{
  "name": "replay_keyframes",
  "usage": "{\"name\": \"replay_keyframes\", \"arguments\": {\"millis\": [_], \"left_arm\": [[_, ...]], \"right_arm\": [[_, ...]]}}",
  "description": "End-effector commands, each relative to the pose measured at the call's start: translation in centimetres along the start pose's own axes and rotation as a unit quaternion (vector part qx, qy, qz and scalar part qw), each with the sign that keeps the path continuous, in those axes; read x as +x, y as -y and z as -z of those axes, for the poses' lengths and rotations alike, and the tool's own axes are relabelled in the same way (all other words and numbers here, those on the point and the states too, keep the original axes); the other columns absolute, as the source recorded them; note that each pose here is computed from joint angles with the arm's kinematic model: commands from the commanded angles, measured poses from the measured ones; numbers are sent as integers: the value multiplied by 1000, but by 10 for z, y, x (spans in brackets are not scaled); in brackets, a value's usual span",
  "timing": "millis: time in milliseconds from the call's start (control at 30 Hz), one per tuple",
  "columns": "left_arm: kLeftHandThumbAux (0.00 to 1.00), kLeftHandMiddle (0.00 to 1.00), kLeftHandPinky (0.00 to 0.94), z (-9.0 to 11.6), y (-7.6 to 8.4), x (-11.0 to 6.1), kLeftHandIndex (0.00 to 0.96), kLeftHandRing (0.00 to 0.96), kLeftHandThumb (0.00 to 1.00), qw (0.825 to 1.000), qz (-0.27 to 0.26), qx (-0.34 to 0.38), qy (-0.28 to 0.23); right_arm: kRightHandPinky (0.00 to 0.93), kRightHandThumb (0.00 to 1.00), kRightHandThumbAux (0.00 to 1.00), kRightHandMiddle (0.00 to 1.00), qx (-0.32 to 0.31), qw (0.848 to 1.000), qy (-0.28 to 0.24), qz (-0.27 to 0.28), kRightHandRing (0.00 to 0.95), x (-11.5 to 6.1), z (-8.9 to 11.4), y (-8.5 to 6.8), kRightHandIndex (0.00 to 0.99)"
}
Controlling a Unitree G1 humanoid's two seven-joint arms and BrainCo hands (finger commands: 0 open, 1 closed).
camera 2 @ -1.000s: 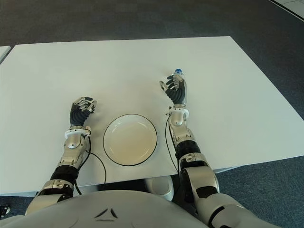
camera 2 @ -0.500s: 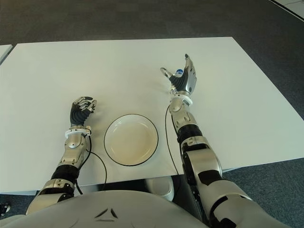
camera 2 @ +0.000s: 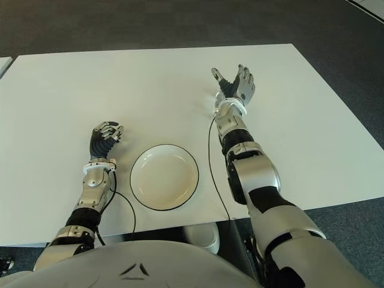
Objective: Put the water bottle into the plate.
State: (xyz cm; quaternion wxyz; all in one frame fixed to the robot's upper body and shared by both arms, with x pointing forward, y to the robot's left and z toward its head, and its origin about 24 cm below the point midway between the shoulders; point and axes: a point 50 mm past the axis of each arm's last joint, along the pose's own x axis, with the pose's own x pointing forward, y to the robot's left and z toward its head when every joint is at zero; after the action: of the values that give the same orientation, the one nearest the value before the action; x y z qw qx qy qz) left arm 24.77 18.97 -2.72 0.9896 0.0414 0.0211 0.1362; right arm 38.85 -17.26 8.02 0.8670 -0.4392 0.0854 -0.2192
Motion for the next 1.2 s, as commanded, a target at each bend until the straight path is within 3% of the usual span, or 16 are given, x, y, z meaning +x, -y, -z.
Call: {"name": "replay_keyframes", "arguments": {"millis": [33,700,933,1200], "left_arm": [[715,674,627,6,0,-3,435,655,708,1000,-5,4,-17],[714,677,628,8,-3,-4,435,656,708,1000,-15,-9,-19],[714,676,629,7,-2,-4,435,655,708,1000,-18,-9,-16],[714,675,620,6,-2,-4,435,650,707,1000,-23,-4,-14]], "right_arm": [[0,515,154,0,-14,998,-40,-44,0,1,9,-5,0],[0,523,141,0,-100,983,-117,-102,0,-8,35,-15,0],[0,510,167,0,-169,966,-122,-151,0,-22,44,-31,0],[0,492,190,0,-256,930,-131,-229,0,-37,61,-47,0]]}}
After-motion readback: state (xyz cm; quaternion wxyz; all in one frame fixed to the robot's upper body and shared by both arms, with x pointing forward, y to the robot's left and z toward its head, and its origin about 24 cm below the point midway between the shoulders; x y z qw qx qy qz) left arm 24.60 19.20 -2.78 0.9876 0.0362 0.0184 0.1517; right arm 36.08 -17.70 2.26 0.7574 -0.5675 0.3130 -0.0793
